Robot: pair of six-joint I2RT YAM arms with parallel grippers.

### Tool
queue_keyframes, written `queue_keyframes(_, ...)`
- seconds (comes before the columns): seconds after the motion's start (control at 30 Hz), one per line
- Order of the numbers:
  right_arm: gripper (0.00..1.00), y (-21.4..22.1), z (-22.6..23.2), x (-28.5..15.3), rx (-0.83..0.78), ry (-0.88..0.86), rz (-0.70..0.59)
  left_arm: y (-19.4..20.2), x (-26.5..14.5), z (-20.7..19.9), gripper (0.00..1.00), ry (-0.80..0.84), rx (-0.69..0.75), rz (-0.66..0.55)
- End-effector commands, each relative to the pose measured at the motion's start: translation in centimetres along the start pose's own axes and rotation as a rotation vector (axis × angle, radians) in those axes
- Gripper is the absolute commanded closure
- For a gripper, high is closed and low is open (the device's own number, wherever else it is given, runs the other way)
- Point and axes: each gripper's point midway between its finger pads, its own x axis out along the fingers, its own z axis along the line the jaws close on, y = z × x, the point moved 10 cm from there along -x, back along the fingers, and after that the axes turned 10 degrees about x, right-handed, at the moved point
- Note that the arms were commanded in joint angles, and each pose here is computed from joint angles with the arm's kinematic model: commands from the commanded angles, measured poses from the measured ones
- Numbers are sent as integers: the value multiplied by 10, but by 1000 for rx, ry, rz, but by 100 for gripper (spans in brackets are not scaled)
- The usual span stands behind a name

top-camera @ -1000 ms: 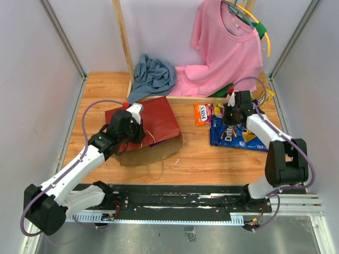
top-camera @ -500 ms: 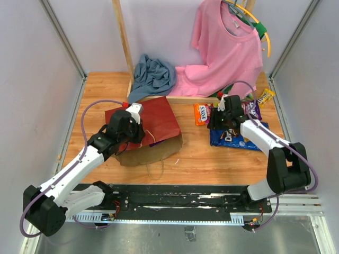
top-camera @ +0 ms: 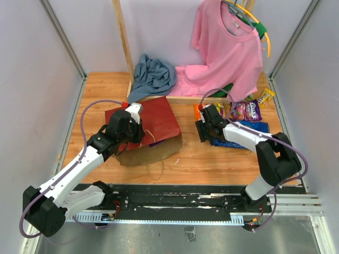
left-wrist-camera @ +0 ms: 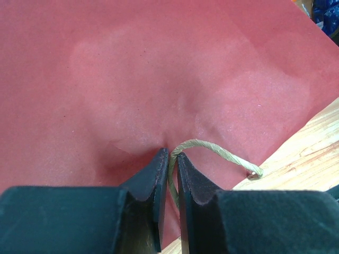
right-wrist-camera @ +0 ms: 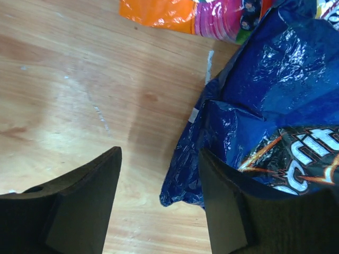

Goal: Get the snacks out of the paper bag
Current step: Adjust the snack at the center of the board.

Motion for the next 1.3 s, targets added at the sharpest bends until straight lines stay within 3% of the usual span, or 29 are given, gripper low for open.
queue_keyframes(0.0,39,2,0,4,-90,175,-3,-6,-5,3,82,-19,2,-37)
queue_keyframes(0.17,43,7,6,9,-146,256,11,-7,-5,3,82,-16,3,-40)
queue_keyframes(0.37,56,15,7,19,-195,378,57,-7,-6,3,82,-17,3,-42)
queue_keyframes(0.57,96,25,6,20,-172,382,86,-7,-6,3,82,-17,2,-45)
queue_keyframes(0.6,99,26,6,18,-167,377,88,-7,-6,3,82,-18,3,-44)
queue_keyframes(1.03,99,45,5,-16,-114,205,36,-7,-7,3,82,-16,1,-47)
queue_keyframes(1.07,94,45,5,-19,-114,180,24,-7,-7,3,82,-15,1,-47)
queue_keyframes(1.17,56,38,8,-33,-89,113,-44,-7,-7,3,82,-16,1,-49)
queue_keyframes(1.27,36,30,9,-51,-59,49,-151,-7,-8,3,82,-15,-1,-51)
